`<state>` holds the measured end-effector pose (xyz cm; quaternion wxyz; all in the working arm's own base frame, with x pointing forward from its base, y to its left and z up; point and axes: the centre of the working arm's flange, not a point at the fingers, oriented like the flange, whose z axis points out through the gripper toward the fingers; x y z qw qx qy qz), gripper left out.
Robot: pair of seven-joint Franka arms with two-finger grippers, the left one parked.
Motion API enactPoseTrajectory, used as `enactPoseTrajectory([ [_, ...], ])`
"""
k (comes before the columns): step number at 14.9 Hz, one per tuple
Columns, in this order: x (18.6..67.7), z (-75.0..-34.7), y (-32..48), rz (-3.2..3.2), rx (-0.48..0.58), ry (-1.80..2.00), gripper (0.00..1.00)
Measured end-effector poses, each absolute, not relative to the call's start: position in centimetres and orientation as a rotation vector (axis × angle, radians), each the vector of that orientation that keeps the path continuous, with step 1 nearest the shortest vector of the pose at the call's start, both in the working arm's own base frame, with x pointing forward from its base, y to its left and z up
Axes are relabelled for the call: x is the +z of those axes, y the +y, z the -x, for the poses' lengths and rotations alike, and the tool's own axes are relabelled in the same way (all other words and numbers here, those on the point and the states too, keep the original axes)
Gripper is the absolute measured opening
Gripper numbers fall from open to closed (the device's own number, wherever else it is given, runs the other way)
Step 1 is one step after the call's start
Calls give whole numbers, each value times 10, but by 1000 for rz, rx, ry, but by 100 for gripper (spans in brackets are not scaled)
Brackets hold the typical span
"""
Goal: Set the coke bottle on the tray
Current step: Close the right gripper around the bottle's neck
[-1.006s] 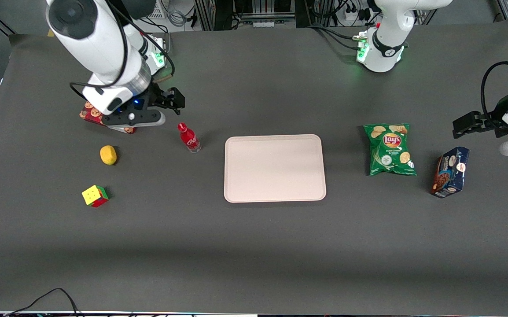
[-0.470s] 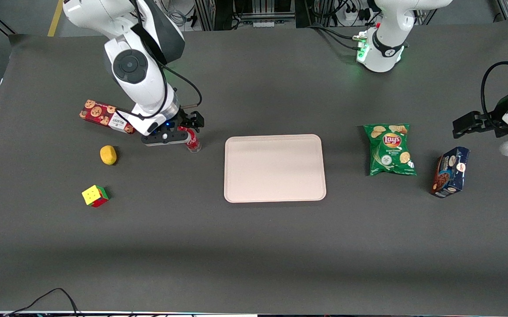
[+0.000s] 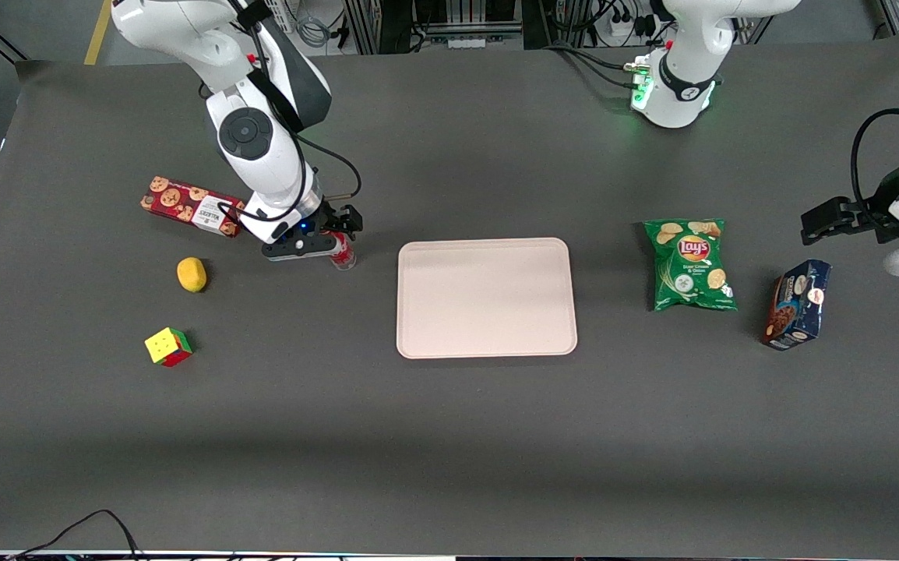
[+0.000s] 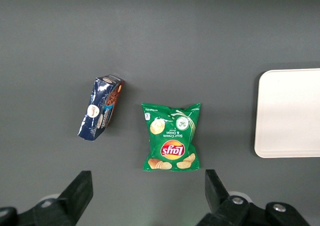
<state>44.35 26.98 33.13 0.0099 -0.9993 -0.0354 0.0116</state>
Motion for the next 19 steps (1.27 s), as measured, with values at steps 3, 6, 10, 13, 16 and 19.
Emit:
enactPoseTrajectory([
  [3, 313, -432, 263, 3122, 38, -112, 100],
  [6, 307, -424, 258, 3131, 59, -113, 100],
  [10, 301, -412, 255, 3140, 83, -127, 100],
  [13, 299, -402, 254, 3145, 91, -141, 100],
  [16, 298, -398, 256, 3142, 79, -153, 100],
  [19, 295, -397, 255, 3140, 61, -162, 100],
])
